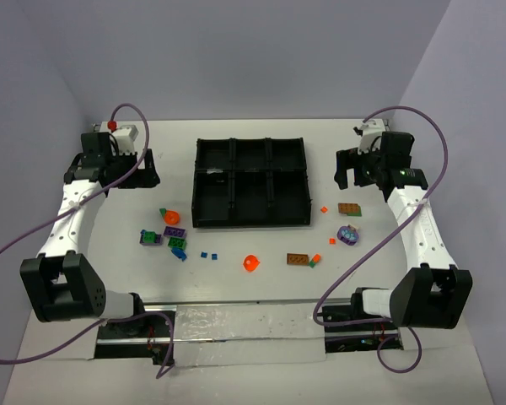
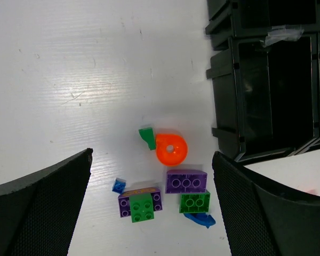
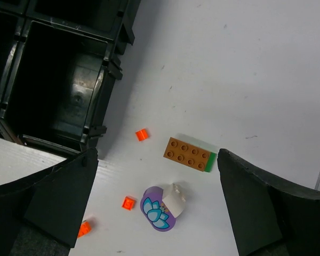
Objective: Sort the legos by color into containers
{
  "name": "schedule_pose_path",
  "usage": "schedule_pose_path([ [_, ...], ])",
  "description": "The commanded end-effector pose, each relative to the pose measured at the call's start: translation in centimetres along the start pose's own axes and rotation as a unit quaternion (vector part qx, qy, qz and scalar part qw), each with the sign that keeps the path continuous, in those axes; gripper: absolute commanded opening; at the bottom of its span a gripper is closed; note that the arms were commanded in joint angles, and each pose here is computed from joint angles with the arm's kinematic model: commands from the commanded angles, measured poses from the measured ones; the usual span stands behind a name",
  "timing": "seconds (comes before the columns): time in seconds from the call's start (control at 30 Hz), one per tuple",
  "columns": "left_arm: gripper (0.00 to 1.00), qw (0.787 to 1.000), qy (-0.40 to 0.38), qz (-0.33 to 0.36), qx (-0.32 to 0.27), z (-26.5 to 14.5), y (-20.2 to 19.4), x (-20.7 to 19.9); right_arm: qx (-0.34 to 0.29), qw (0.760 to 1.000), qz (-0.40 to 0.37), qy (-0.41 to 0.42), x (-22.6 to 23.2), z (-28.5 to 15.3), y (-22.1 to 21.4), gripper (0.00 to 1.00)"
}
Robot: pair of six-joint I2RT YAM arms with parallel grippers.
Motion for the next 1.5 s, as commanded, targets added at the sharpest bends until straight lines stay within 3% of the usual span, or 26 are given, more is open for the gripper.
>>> schedule_pose_path([
  [0.0,0.99,0.999,-0.022,0.027,0.004,-0.4,0.3,-0.1,-0.009,1.0,-0.005,0.006,-0.3,-0.5,0.9,1.0],
  [0.17,0.99,0.995,-0.058,0.079,-0.007,-1.0,0.7,-0.5,-0.01,1.0,-0.01,0.007,-0.3,-0.6,1.0,1.0],
  [0.3,0.99,0.973,-0.114,0.201,-0.003,-1.0,0.3,-0.3,-0.006,1.0,-0.014,0.009,-0.3,-0.6,1.0,1.0],
  [0.47,0.99,0.901,-0.187,0.389,0.04,-1.7,-1.3,0.2,0.002,1.0,-0.018,0.017,-0.5,-0.5,1.2,1.0],
  [0.57,0.96,0.844,-0.217,0.484,0.077,-1.7,-2.3,1.0,0.008,0.999,-0.021,0.026,-0.3,-0.6,1.1,1.0],
  [0.67,0.88,0.809,-0.264,0.507,0.139,-1.5,-4.3,1.5,0.013,0.999,-0.023,0.035,-0.2,-0.5,1.0,1.0],
  [1.07,0.85,0.767,-0.27,0.556,0.169,0.7,-6.9,3.2,0.023,0.999,-0.029,0.036,0.2,-1.1,0.1,1.0],
  [1.47,0.89,0.756,-0.259,0.574,0.177,3.1,-8.5,4.4,0.03,0.998,-0.033,0.032,0.4,-1.4,-0.7,1.0],
])
Point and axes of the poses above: each gripper's point midway between its finger pads, its own z axis out along the fingers, its own x axis along the line the jaws close on, y = z × x, the point moved 10 cm from there along -z, back along the fingers, and after that the axes turned 8 degrees about -z, right-handed, at the moved point
